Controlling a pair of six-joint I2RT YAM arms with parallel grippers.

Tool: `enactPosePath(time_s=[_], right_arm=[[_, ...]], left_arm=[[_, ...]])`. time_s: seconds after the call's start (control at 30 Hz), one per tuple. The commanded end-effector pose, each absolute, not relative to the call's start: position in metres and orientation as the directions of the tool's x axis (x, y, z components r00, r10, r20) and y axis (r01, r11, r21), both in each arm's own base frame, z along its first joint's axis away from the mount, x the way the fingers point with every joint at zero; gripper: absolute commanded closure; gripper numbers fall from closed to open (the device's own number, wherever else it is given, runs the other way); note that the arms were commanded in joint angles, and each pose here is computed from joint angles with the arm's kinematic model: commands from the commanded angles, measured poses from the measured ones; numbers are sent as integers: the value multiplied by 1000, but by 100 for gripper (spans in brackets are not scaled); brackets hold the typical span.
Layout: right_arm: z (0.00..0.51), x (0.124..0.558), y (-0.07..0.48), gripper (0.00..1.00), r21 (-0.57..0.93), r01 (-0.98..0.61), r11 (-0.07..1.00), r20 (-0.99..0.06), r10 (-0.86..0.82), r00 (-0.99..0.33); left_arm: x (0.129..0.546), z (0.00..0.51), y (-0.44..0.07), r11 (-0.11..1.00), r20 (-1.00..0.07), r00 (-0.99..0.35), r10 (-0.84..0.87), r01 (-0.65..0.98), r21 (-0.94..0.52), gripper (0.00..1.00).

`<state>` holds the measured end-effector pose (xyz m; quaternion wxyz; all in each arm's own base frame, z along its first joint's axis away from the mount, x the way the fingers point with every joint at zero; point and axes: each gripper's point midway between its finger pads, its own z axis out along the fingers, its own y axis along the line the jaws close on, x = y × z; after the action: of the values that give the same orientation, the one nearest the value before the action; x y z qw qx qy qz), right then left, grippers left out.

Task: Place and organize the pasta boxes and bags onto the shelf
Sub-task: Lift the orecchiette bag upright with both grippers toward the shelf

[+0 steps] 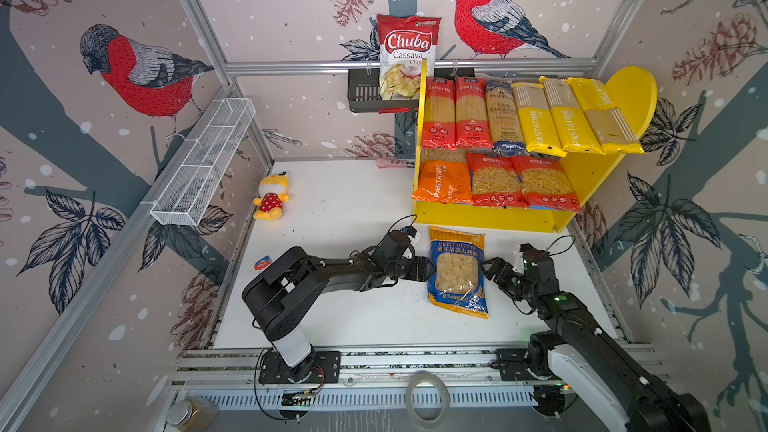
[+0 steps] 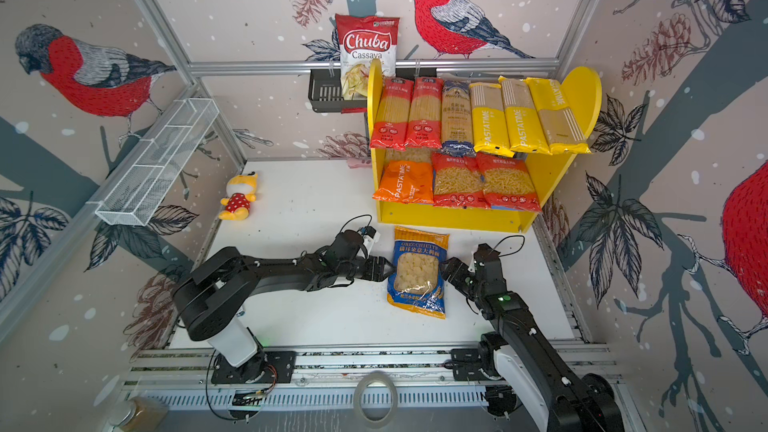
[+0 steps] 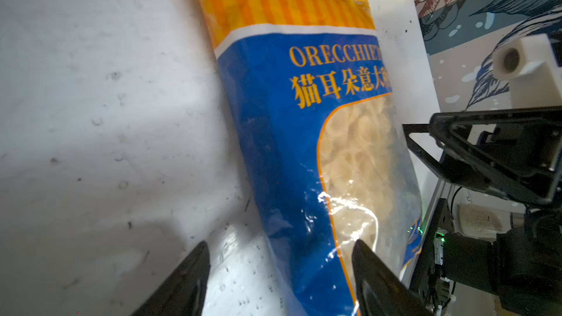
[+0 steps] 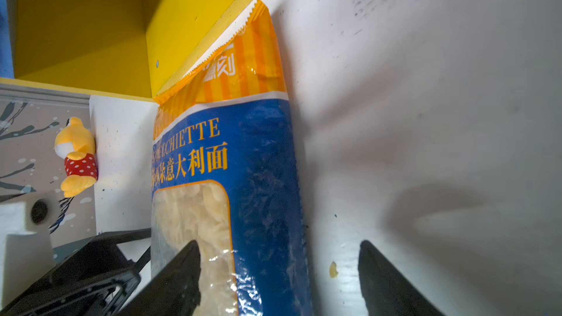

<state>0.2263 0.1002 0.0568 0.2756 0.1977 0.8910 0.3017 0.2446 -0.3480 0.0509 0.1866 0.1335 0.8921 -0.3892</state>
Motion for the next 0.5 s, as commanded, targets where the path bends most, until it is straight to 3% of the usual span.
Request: enactPosePath(time_s=[0.0,0.3,0.37,0.47], right_arm=[[56,227,110,20,672,136,728,-374,492,-786],[41,224,130,27,686,118,718,-324,446,-834],[42,226,136,32,685,102,721,-329,431,-840],[41,227,138,47,674,98,732,-331,418,-846]], left_arm=[[254,59,-363,618,-459,-885,72,401,-676,28],[249,46,-382,595,-431,-899,83,392,-702,36],[247,46,-387,588,-431,-898,88,397,-705,38],[247,46,-391,574,-426,-901,86,395,-718,49]])
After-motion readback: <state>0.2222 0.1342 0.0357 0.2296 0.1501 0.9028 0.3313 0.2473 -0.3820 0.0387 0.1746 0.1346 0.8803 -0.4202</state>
